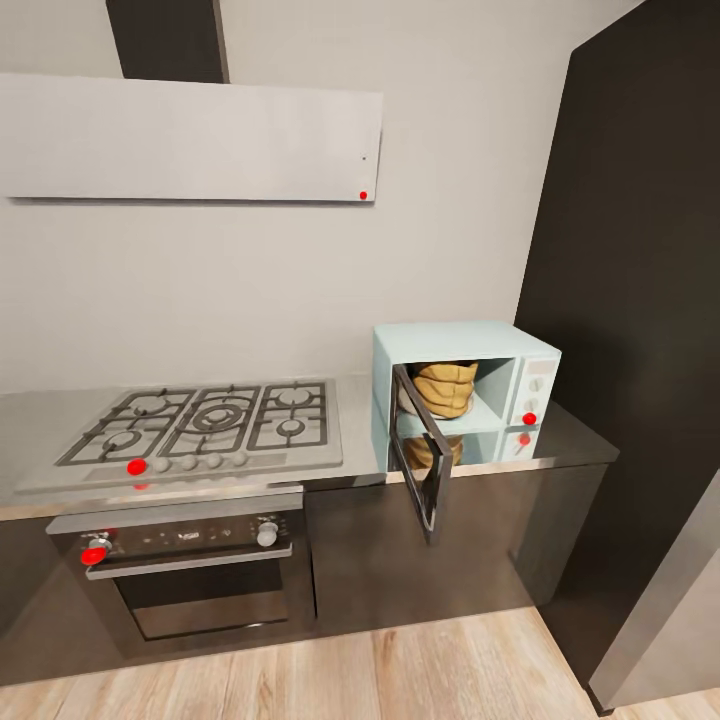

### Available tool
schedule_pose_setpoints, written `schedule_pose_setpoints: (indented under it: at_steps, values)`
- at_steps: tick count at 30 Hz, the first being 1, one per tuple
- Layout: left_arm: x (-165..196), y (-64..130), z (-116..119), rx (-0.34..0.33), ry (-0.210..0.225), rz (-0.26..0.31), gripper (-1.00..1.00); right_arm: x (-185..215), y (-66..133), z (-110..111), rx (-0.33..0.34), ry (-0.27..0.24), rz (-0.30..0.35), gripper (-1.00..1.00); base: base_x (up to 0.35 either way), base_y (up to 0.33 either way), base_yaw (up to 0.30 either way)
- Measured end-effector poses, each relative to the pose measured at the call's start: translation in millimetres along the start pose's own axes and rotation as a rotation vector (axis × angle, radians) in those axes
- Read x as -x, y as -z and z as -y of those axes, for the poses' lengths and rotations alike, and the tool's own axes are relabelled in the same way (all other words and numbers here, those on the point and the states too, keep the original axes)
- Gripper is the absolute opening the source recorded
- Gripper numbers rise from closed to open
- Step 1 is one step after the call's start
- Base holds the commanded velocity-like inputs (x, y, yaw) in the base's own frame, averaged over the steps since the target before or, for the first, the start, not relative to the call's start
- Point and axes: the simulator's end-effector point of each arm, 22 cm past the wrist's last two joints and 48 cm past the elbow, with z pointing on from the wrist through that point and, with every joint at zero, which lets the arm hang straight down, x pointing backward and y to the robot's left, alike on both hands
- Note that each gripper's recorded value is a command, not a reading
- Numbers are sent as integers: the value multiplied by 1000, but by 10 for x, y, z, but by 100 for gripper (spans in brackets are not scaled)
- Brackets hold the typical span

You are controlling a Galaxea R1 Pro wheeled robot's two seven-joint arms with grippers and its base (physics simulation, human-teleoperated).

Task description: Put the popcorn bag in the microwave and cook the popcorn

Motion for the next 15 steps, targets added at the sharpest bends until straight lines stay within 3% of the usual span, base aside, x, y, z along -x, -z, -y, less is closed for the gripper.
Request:
schedule_pose_setpoints:
  at_steps: [15]
  values:
    - [0,0,1,0,-2,0,100,-40,-7,-44,-5,10,-16,100,0,0,10]
